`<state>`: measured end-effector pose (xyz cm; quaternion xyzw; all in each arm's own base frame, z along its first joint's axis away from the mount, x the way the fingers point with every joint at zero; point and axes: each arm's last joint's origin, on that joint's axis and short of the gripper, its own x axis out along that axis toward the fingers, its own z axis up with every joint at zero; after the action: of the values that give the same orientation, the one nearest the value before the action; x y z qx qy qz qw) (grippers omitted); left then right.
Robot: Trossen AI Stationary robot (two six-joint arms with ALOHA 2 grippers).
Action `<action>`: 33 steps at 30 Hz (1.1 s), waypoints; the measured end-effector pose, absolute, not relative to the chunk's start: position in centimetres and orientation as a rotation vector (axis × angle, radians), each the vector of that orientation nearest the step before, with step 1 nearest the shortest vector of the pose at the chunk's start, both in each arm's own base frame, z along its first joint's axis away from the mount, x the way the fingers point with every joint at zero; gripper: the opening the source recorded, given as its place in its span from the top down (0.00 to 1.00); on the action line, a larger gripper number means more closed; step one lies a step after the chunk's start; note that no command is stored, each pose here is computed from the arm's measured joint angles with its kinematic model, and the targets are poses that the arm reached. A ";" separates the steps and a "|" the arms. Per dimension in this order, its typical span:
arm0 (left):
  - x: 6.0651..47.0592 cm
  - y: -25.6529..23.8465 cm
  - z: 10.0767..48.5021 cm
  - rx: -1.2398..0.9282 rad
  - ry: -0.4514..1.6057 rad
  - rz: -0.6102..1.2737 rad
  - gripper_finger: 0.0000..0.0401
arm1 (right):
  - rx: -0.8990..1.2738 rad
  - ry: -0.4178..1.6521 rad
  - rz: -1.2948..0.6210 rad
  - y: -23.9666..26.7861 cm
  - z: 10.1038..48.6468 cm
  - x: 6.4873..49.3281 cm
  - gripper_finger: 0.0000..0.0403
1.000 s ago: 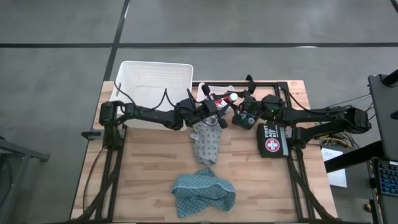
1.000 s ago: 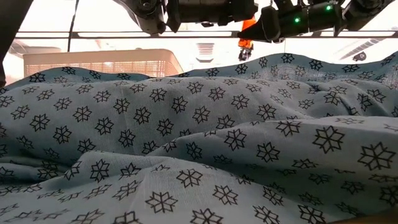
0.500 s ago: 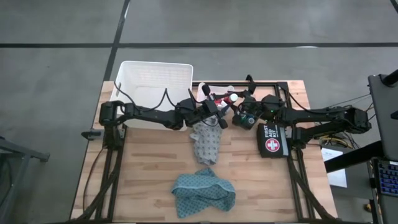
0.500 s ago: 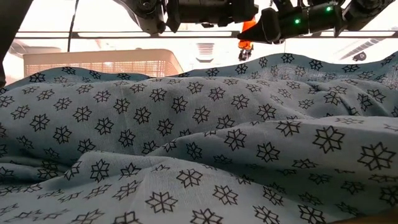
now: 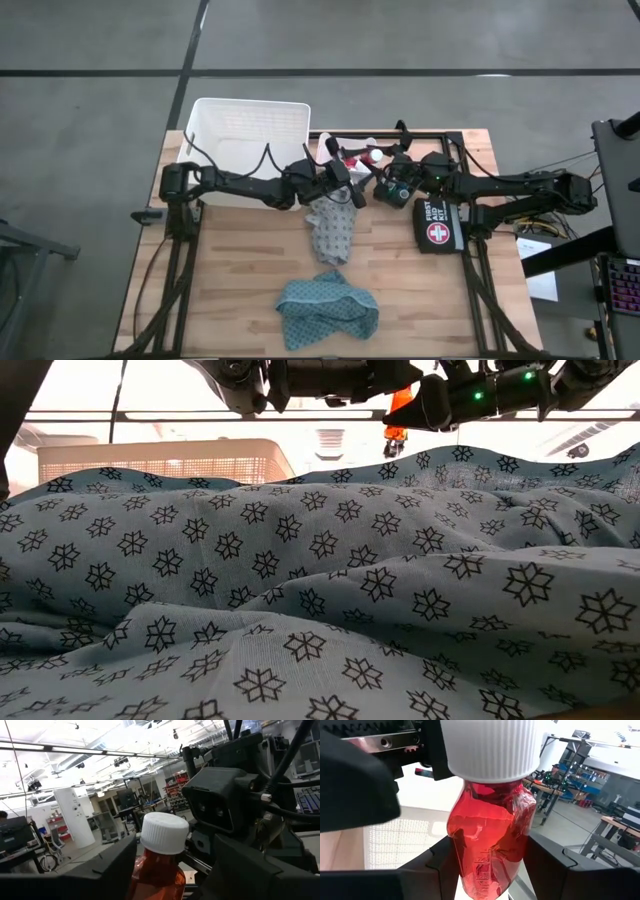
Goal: Pick & Place Medicine items
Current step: Put the red medicine bottle into the small white bin
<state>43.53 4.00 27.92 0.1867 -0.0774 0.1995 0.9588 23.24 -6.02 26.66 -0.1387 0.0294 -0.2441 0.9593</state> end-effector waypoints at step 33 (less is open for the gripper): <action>32.3 0.0 35.3 0.397 0.418 0.552 0.20 | -0.205 0.188 -0.586 -6.3 25.3 23.0 0.55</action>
<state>32.32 0.05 35.34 0.1932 0.2037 0.2686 0.9214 22.97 -6.31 25.25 -0.1006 0.0926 -0.2878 0.9479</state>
